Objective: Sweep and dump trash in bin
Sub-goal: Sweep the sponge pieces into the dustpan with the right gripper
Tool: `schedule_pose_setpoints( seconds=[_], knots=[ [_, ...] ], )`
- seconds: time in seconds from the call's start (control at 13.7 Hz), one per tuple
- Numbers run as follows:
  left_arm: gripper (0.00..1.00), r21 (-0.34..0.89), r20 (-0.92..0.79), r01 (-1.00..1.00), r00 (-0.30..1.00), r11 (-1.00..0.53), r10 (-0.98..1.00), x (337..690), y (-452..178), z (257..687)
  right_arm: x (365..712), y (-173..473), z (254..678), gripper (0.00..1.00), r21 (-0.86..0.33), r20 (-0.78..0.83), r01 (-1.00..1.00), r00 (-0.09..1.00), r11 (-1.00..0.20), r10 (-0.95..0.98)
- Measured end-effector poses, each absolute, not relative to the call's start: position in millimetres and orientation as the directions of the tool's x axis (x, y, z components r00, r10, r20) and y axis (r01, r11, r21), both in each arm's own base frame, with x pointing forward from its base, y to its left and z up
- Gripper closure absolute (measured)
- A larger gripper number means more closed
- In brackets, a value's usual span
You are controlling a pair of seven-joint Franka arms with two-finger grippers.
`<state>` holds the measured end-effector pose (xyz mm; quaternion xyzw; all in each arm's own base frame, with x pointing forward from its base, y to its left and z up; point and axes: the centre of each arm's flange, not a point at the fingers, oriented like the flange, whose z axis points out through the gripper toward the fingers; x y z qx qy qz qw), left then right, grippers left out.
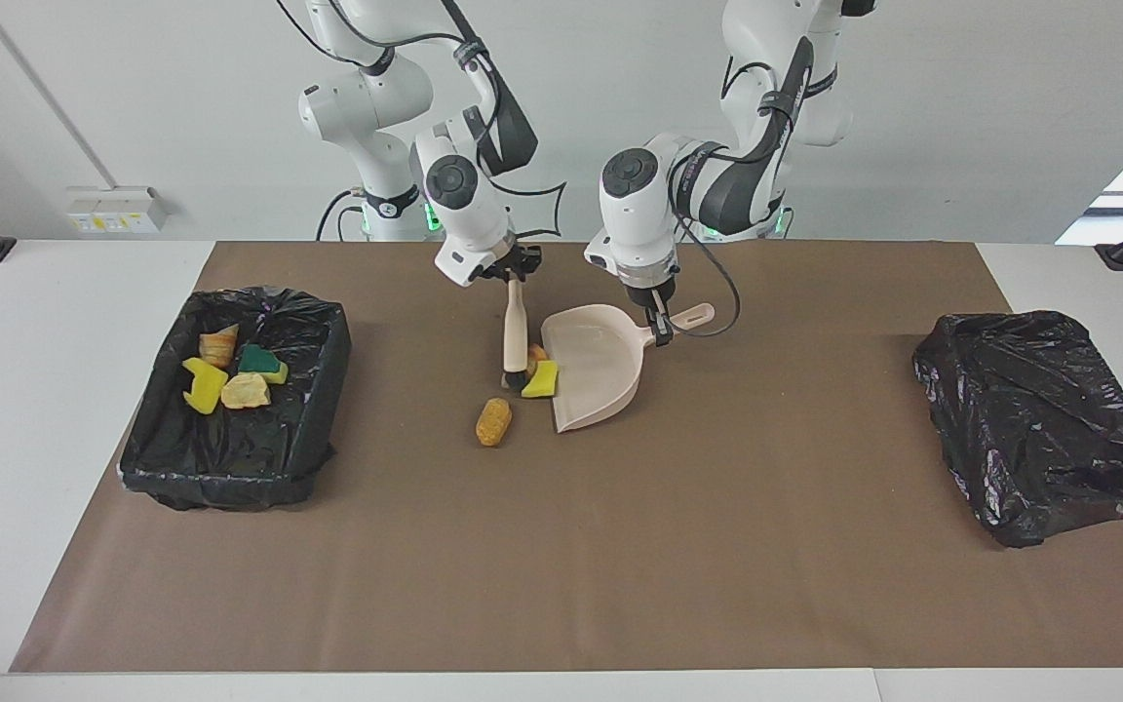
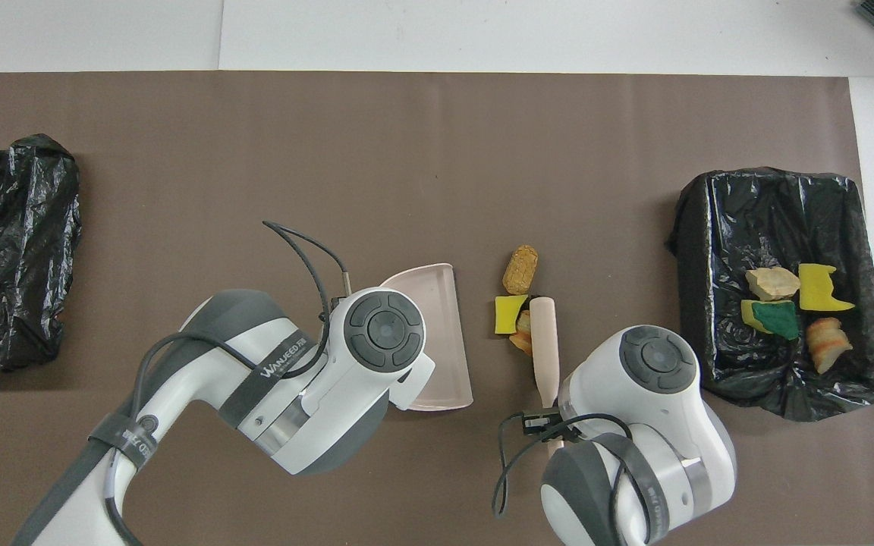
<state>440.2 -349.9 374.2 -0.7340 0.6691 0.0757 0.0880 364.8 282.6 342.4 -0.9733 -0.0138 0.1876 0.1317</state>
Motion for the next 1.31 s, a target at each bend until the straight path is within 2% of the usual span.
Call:
schedule_pose_setpoints(
  seconds=[0.22, 0.44, 0.58, 0.73, 0.87, 1.02, 1.16, 1.31],
  knots=[
    [0.67, -0.028, -0.227, -0.996, 0.095, -0.091, -0.969, 440, -348, 371, 363, 310, 372, 0.74, -0.327, -0.347, -0.005, 0.931, -0.945, 0.115],
    [0.67, -0.034, -0.22, -0.995, 0.099, -0.094, -0.97, 442, -347, 371, 371, 294, 412, 0.74, -0.333, -0.332, 0.014, 0.934, -0.943, 0.131],
    [0.67, -0.044, -0.207, -0.993, 0.115, -0.109, -0.971, 449, -340, 371, 380, 271, 427, 0.74, -0.253, -0.29, 0.069, 0.946, -0.965, 0.143],
    [0.67, -0.05, -0.199, -0.99, 0.138, -0.131, -0.97, 457, -330, 370, 395, 245, 427, 0.74, -0.108, -0.228, 0.142, 0.96, -0.984, 0.163],
    [0.67, -0.055, -0.192, -0.988, 0.155, -0.147, -0.969, 464, -322, 369, 421, 212, 424, 0.74, 0.008, -0.188, 0.219, 0.959, -0.976, 0.214],
    [0.67, -0.063, -0.18, -0.985, 0.17, -0.161, -0.969, 470, -316, 369, 463, 178, 420, 0.74, 0.109, -0.178, 0.309, 0.941, -0.945, 0.288],
    [0.67, -0.067, -0.175, -0.983, 0.181, -0.171, -0.968, 474, -312, 369, 500, 164, 400, 0.74, 0.2, -0.203, 0.361, 0.925, -0.911, 0.322],
    [0.67, -0.067, -0.176, -0.981, 0.193, -0.184, -0.965, 478, -305, 368, 520, 165, 366, 0.74, 0.213, -0.236, 0.379, 0.915, -0.901, 0.329]
  ],
)
